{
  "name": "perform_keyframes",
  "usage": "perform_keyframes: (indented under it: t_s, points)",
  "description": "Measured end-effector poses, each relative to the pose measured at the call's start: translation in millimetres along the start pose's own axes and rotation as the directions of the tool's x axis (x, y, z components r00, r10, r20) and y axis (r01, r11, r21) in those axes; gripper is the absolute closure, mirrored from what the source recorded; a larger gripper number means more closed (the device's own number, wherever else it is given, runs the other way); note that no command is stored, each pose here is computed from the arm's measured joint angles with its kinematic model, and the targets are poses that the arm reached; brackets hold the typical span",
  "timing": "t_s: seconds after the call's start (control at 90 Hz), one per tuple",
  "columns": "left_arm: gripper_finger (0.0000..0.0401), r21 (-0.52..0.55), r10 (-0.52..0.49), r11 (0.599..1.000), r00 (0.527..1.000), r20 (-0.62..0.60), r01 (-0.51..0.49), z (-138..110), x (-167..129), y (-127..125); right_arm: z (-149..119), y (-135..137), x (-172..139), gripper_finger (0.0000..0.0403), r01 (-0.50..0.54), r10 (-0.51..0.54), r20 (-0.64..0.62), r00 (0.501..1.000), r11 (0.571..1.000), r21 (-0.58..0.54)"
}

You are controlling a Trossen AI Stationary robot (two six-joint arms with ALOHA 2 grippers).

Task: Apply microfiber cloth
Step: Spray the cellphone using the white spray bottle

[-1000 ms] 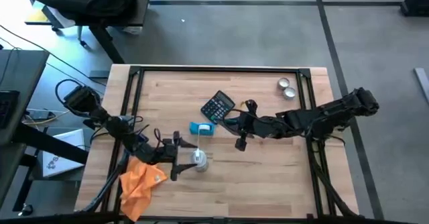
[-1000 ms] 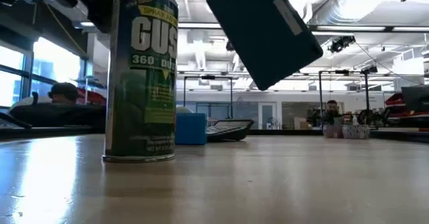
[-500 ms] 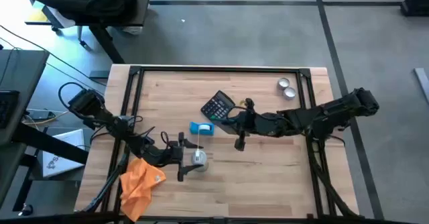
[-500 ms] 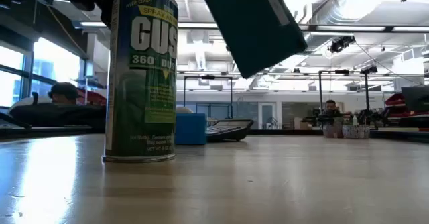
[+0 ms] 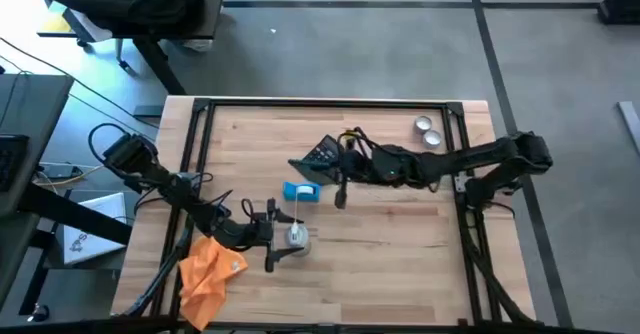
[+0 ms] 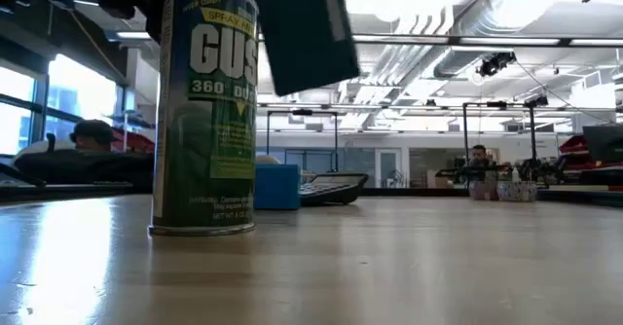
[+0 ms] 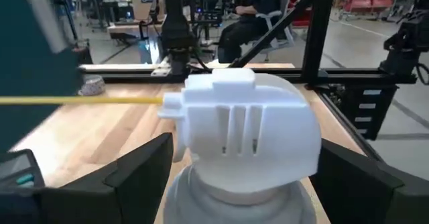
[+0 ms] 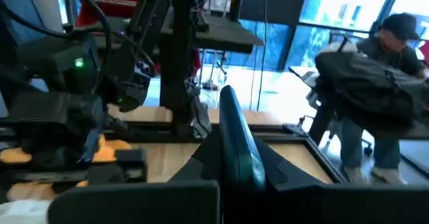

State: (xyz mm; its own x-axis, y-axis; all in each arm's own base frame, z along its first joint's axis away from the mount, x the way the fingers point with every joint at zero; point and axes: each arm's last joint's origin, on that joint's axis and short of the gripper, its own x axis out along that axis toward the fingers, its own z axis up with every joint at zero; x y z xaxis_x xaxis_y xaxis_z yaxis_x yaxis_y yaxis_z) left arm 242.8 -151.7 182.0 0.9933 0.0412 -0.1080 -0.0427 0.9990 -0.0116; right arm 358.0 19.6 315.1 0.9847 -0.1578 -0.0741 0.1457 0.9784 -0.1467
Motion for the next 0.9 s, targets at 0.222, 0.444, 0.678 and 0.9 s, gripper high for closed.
perform_keyframes:
  t_s: [0.222,0.444,0.678,0.9]
  points:
    - [0.0154,0.005,0.067,0.998,0.998,0.008,-0.067,-1,-5,-4,3,-13,6,0.0402,-0.027,0.026,0.084,0.996,1.000,0.014]
    - [0.0194,0.033,0.066,0.997,0.998,0.014,-0.066,0,-8,-8,4,-12,6,0.0402,-0.041,0.039,0.092,0.995,0.999,0.014]
    - [0.0173,0.037,0.061,0.997,0.998,0.015,-0.061,0,-8,-8,3,-11,6,0.0402,-0.046,0.042,0.087,0.995,0.998,0.035]
    - [0.0165,0.037,0.061,0.997,0.998,0.015,-0.061,0,-8,-8,3,-11,6,0.0402,-0.047,0.044,0.082,0.996,0.998,0.042]
